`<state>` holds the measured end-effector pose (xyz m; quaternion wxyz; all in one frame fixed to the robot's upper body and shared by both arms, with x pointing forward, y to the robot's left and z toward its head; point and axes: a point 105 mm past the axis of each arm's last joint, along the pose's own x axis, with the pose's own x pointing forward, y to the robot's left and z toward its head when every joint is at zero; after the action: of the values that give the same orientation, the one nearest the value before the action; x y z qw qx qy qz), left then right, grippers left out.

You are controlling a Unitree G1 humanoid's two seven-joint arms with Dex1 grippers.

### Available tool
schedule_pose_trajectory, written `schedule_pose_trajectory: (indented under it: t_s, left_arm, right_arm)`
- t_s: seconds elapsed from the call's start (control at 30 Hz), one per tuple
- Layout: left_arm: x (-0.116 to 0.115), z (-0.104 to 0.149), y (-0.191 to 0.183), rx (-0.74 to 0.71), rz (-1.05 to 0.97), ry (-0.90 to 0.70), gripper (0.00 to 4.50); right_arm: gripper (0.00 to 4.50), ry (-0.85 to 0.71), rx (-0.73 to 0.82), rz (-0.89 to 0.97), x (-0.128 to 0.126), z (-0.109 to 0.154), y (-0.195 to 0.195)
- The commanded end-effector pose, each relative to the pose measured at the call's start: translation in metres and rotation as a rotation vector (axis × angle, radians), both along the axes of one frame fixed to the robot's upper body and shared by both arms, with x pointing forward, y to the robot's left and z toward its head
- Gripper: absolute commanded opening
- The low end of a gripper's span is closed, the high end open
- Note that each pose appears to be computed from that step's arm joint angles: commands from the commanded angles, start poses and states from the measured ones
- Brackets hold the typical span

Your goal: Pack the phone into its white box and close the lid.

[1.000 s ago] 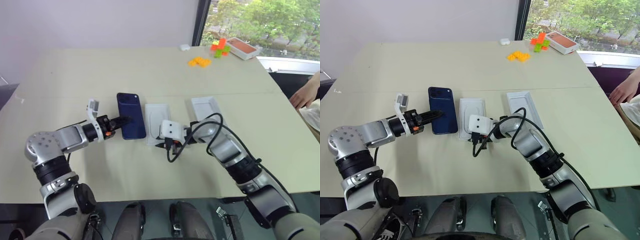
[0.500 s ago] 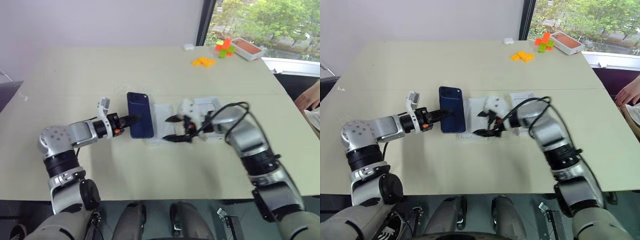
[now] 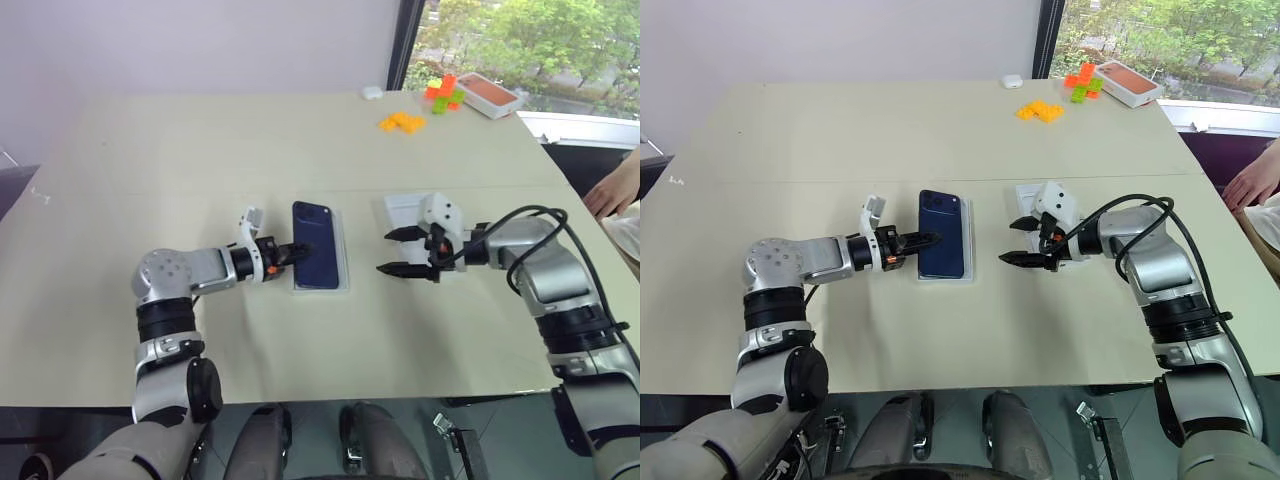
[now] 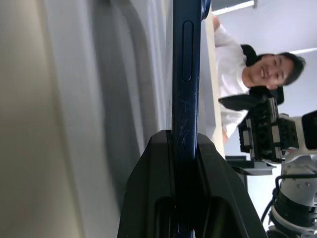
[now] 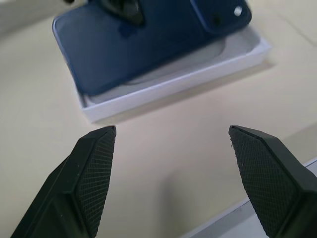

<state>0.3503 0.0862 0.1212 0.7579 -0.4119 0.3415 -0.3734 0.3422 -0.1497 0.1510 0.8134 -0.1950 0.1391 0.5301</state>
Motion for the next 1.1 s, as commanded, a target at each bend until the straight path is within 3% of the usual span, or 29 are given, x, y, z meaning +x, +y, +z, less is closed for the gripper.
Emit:
schedule_pose_trajectory:
  t_s: [0.03,0.23,0.87,0.97,1.1]
  left_arm:
    - [0.005,0.017,-0.005,-0.016,-0.011,-0.058,1.30]
    - [0.006,0.014,-0.005,0.035,-0.005,-0.063,4.22]
    - [-0.008,0.030,0.024,0.216,-0.027,-0.193,4.22]
    - [-0.010,0.038,0.028,0.227,-0.007,-0.277,4.22]
    - [-0.015,0.056,0.043,0.297,0.036,-0.507,4.22]
  right_arm:
    - [3.85,-0.069,0.024,0.014,0.002,0.015,0.005]
    - [3.85,-0.086,0.006,0.014,0.004,0.014,0.008]
    - [3.85,-0.122,0.050,0.068,0.011,0.021,0.038]
    - [3.85,-0.130,0.094,0.052,0.015,0.026,0.044]
    - [3.85,-0.155,0.153,-0.001,0.023,0.034,0.052]
